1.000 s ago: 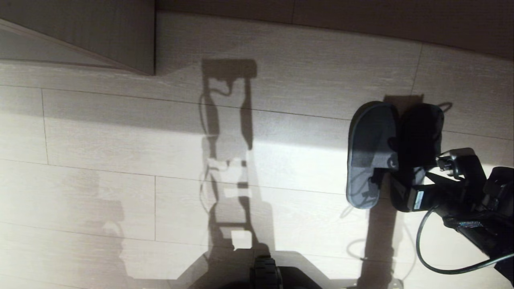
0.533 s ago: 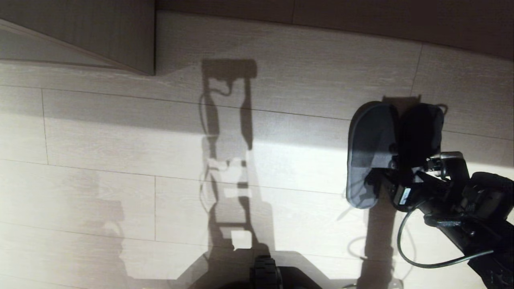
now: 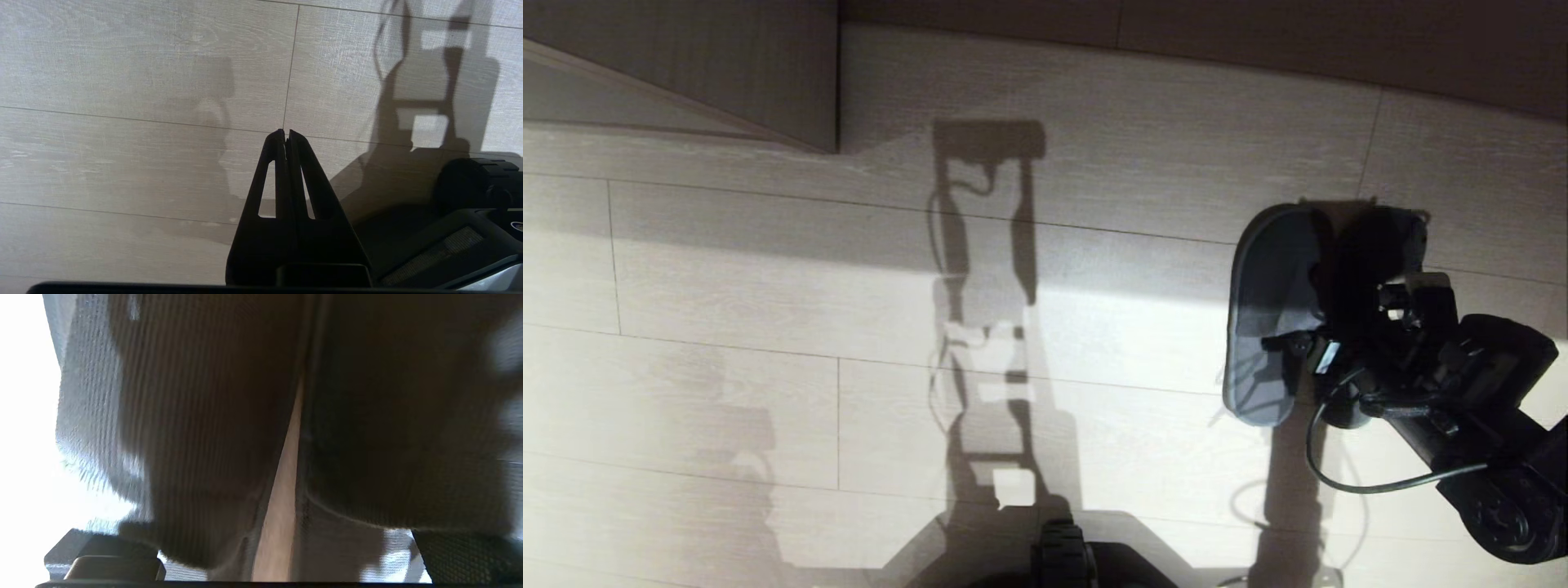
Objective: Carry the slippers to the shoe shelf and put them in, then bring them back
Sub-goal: Pick up the slippers on the floor
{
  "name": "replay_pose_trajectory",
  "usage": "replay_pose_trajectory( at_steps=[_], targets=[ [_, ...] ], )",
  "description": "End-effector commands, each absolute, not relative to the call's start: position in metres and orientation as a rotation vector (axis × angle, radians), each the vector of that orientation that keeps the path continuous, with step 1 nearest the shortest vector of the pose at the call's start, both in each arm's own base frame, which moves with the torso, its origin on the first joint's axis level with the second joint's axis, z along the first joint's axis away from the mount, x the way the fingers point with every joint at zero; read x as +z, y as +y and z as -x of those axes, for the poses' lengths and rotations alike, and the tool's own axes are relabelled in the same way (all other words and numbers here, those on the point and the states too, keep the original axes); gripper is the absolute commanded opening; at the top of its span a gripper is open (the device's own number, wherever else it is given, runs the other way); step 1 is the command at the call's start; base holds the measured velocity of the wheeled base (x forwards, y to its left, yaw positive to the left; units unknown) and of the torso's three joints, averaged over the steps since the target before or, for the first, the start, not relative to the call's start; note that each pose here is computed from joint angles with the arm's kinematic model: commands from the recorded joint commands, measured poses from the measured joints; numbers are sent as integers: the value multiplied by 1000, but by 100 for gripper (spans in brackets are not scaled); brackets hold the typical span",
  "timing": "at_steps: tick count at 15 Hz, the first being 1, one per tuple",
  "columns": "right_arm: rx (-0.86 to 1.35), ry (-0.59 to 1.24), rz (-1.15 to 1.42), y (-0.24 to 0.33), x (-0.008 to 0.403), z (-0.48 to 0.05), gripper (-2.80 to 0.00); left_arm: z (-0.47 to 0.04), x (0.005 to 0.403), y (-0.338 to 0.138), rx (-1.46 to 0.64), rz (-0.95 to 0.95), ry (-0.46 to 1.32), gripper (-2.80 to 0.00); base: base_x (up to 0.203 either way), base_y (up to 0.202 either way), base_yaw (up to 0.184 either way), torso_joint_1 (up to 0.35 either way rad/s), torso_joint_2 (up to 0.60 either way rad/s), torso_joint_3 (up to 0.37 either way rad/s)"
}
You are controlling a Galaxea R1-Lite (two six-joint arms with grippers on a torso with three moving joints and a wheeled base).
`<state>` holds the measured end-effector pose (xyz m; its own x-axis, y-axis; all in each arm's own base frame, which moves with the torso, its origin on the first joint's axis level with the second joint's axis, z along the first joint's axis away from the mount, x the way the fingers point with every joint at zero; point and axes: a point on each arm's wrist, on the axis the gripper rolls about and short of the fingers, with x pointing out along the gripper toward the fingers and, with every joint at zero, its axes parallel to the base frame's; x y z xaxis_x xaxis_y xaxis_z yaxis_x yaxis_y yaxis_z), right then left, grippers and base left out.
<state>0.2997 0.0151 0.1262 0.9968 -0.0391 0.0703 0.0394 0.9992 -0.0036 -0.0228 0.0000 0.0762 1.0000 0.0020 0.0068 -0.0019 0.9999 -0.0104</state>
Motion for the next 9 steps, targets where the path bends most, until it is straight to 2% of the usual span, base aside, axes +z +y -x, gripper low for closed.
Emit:
replay_pose_trajectory(
  at_steps=[1, 3, 4, 9],
  targets=[
    [-39, -87, 4, 16, 127, -305, 0, 23, 76, 0, 3, 11, -9, -280, 0, 0, 0, 0, 0, 0],
    [-39, -86, 2, 15, 125, -308, 0, 23, 76, 0, 2, 11, -8, -280, 0, 0, 0, 0, 0, 0],
    [-40, -90, 1, 15, 124, -313, -280, 23, 76, 0, 3, 11, -9, -280, 0, 0, 0, 0, 0, 0],
    [-40, -87, 1, 15, 121, -318, -280, 23, 76, 0, 2, 11, -8, -280, 0, 0, 0, 0, 0, 0]
  ],
)
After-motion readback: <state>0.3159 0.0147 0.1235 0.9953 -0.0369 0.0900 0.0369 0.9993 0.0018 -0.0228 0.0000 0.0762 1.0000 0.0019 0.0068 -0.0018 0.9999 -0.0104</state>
